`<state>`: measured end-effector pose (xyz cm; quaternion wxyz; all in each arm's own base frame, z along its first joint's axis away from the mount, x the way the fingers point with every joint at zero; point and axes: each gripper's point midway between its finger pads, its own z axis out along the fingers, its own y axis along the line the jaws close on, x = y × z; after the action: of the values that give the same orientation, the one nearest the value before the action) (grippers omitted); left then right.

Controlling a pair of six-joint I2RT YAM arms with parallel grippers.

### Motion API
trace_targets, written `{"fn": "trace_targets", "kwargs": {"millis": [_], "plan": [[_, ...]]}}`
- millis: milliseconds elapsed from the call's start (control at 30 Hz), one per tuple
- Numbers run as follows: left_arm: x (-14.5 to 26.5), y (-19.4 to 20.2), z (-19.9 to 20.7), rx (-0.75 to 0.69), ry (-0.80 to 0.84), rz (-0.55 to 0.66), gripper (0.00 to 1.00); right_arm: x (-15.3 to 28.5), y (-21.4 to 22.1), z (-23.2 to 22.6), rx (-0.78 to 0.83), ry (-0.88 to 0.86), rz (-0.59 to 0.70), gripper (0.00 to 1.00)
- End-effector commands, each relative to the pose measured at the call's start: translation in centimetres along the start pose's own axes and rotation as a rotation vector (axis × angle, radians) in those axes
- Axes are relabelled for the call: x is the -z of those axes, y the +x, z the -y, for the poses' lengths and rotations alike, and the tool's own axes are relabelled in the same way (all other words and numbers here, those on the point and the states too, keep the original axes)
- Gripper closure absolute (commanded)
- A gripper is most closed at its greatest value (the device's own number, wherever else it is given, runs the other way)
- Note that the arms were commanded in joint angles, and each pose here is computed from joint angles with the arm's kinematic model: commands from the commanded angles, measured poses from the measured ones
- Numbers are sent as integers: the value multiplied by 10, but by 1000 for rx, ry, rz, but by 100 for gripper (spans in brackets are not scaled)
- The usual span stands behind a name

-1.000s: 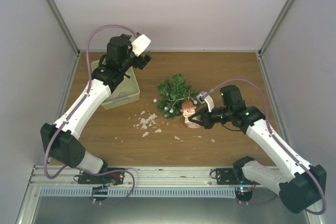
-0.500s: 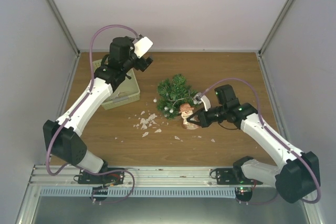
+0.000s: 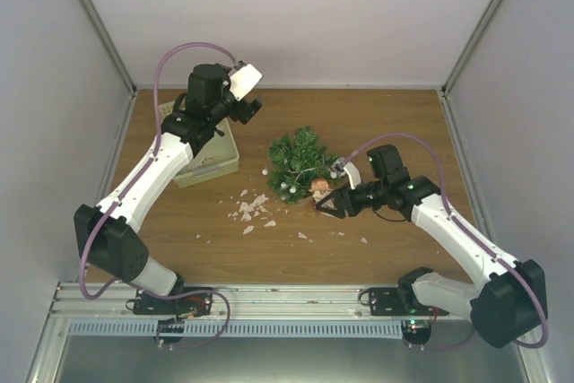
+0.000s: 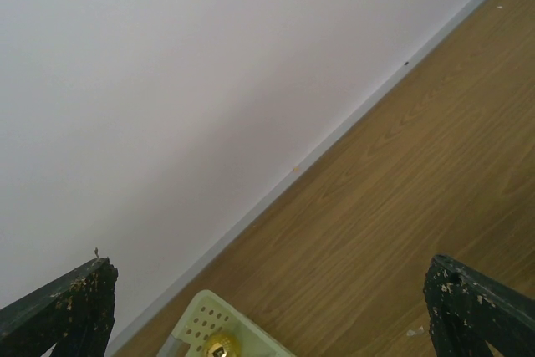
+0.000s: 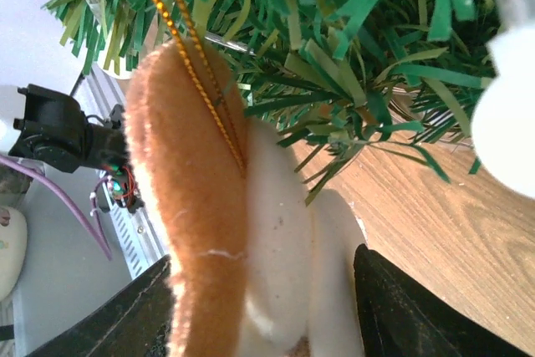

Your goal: Decorate the small christmas tree

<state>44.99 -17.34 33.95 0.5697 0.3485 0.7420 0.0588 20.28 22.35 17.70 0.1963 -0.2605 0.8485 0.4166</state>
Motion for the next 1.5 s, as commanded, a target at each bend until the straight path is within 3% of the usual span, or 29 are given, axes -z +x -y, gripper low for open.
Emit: {"fn": "trace_targets", "kwargs": {"millis": [0, 233, 400, 567, 867, 1033, 1200, 1333, 1467], "plan": [[-2, -4, -2, 17, -2, 22, 1, 5, 0, 0, 7, 20, 12, 43], [-2, -6, -2, 18, 1, 25, 1, 13, 3, 7, -38, 99, 8, 42], [-2, -7, -2, 20, 5, 27, 1, 25, 2, 21, -96, 230, 3, 35], [-2, -6, -2, 17, 3, 24, 1, 38, -1, 36, -135, 362, -10, 34], [3, 2, -12, -15, -42, 0, 1, 95, -33, 32, -125, 579, 78, 30], [5, 41, -22, 20, -32, -84, 1, 142, -55, 32, -99, 746, 185, 14], [-2, 85, -19, 27, 32, -195, 1, 168, -94, 37, -73, 813, 316, 10], [-18, 139, -19, -21, 15, -371, 2, 193, -122, 47, -67, 888, 436, 1], [-29, 177, -20, 8, 22, -444, 2, 207, -137, 52, -46, 899, 480, 0]]}}
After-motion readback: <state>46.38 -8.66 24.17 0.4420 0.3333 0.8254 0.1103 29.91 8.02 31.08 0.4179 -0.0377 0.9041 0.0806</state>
